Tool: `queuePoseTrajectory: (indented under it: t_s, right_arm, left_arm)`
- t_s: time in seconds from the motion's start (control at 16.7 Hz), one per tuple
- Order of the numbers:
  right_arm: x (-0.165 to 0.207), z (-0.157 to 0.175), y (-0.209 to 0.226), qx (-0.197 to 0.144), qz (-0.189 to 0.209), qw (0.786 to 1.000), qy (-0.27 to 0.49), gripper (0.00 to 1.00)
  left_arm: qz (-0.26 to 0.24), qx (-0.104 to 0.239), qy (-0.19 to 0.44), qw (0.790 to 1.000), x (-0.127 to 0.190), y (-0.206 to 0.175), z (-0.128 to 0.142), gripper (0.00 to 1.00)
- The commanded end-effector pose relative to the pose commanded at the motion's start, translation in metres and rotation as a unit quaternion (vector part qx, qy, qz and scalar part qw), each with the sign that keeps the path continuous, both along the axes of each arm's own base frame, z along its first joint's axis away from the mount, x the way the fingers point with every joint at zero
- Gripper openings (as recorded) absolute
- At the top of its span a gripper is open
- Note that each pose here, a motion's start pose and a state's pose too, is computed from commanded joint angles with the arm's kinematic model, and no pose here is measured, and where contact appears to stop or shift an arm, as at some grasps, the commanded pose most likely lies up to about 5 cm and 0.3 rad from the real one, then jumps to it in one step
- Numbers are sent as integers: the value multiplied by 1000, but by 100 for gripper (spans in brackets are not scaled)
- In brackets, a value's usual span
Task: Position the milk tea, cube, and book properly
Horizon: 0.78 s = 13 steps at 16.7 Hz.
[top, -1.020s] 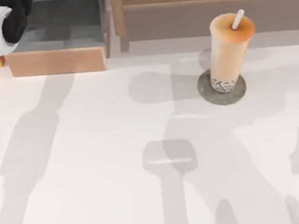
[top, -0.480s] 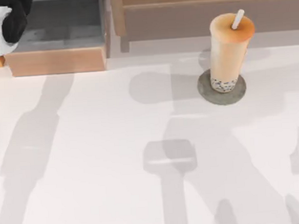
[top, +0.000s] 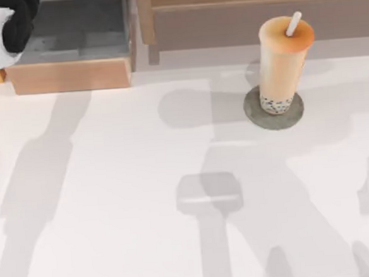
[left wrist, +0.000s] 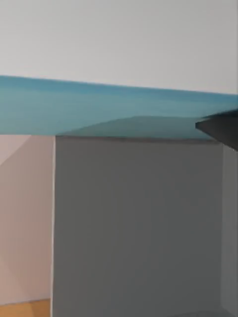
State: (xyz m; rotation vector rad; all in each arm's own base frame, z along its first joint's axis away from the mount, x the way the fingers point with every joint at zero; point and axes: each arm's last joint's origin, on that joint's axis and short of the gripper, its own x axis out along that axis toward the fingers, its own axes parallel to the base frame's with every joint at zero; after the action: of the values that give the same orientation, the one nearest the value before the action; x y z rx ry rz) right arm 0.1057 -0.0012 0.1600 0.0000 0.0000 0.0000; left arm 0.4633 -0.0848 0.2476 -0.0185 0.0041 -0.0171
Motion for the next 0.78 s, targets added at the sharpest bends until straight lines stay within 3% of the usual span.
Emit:
queuePoseTrajectory:
  t_s: [0.78]
  right_arm:
    - [0, 0, 0, 0, 0, 1000, 0, 100]
  left_arm:
    - [-2, 4, -2, 1000, -10, 1, 11, 0]
